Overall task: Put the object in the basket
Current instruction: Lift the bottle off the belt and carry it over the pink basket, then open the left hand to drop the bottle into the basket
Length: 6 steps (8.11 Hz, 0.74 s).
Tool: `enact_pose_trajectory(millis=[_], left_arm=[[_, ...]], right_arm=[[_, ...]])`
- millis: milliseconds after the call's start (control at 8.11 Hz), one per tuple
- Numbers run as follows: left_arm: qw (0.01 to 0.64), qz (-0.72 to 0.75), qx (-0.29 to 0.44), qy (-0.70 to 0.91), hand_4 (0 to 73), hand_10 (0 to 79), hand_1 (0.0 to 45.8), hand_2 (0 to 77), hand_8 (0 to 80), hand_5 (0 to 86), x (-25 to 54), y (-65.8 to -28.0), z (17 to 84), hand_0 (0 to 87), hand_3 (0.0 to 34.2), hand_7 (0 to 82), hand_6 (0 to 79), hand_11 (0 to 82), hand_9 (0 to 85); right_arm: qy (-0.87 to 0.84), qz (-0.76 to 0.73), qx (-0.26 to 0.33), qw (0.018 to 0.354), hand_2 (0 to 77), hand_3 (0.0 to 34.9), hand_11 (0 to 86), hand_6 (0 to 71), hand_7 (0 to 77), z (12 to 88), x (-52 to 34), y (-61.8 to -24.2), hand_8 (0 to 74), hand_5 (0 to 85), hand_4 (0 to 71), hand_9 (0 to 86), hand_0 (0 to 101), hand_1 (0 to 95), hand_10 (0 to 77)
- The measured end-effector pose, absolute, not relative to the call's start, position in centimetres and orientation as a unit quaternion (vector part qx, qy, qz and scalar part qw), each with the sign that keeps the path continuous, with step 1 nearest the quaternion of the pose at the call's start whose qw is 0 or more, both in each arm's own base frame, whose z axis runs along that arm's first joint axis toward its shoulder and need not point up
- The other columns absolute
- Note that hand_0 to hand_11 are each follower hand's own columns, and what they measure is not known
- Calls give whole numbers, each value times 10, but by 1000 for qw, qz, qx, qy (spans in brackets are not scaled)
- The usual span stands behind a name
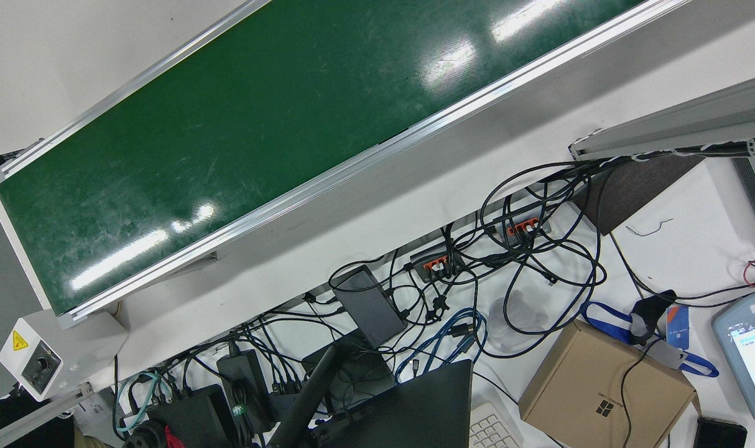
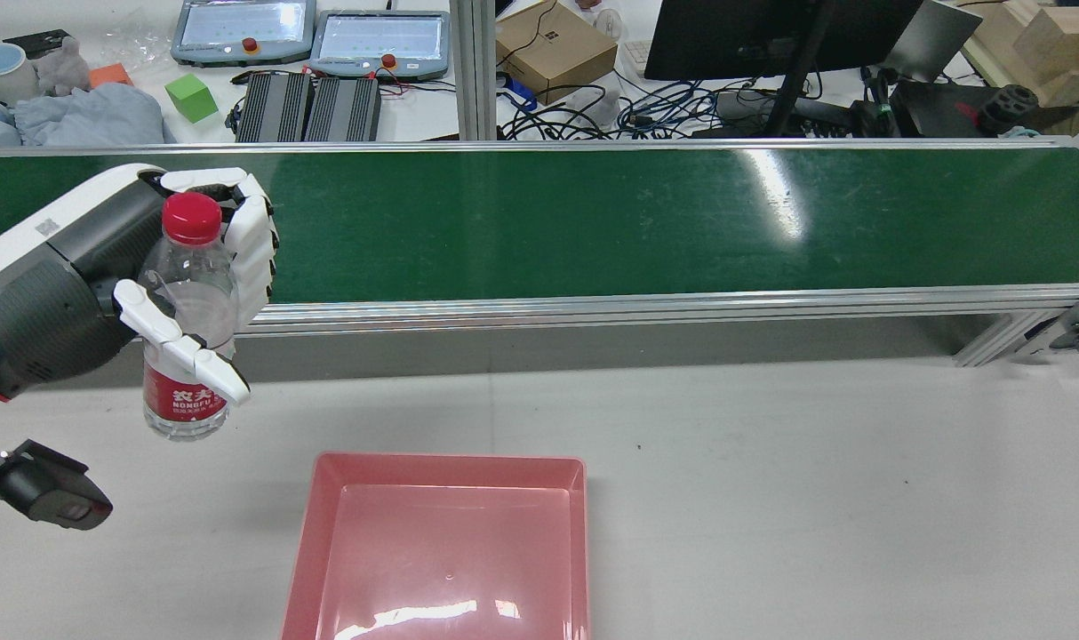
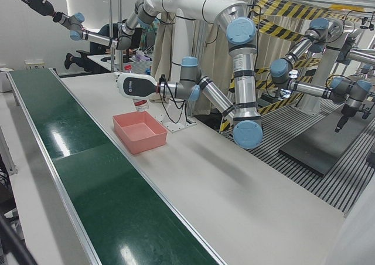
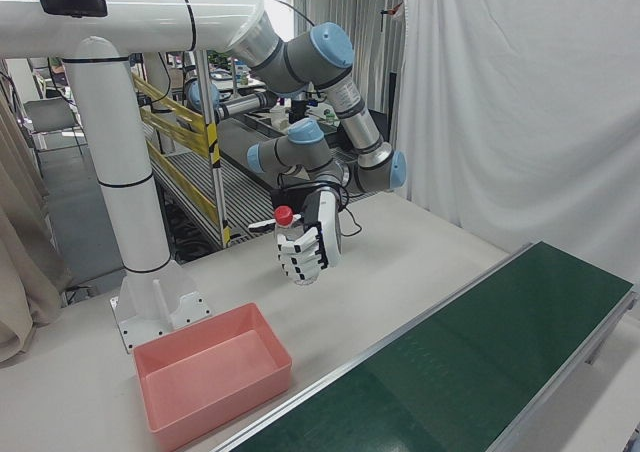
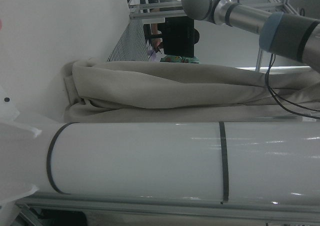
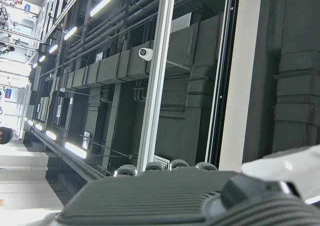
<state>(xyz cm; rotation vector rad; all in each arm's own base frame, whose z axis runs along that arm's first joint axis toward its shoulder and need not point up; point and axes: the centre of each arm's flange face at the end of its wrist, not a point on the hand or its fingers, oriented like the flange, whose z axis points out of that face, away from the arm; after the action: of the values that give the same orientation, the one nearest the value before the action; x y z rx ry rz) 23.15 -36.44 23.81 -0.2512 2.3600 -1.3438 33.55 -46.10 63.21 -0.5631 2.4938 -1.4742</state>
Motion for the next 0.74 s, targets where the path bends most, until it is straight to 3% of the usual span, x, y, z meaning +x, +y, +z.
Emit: enact_pose_trajectory(millis=[123, 247, 370, 740], left_arm=[[200, -489, -104, 843, 387, 594, 109, 114, 676, 714, 255, -345, 236, 798, 4, 600, 644, 600, 595], [193, -495, -113, 840, 360, 594, 109, 114, 676, 704, 275, -328, 234, 797, 4, 600, 644, 600, 595], [183, -496, -121, 840, 382, 600, 114, 44, 676, 698, 289, -316, 232, 798, 5, 600, 644, 600, 595], [152, -492, -140, 846, 398, 600, 114, 5, 676, 698, 310, -305, 238, 798, 5, 600, 644, 600, 595]], right_arm=[[841, -498, -190, 95, 11, 1, 0, 0, 5, 632, 335, -461, 0, 0, 5, 0, 3, 0, 0], [841, -498, -190, 95, 11, 1, 0, 0, 5, 632, 336, -461, 0, 0, 5, 0, 3, 0, 0], [841, -498, -190, 95, 11, 1, 0, 0, 5, 632, 336, -461, 0, 0, 5, 0, 3, 0, 0], [841, -497, -190, 95, 11, 1, 0, 0, 5, 632, 336, -461, 0, 0, 5, 0, 3, 0, 0]])
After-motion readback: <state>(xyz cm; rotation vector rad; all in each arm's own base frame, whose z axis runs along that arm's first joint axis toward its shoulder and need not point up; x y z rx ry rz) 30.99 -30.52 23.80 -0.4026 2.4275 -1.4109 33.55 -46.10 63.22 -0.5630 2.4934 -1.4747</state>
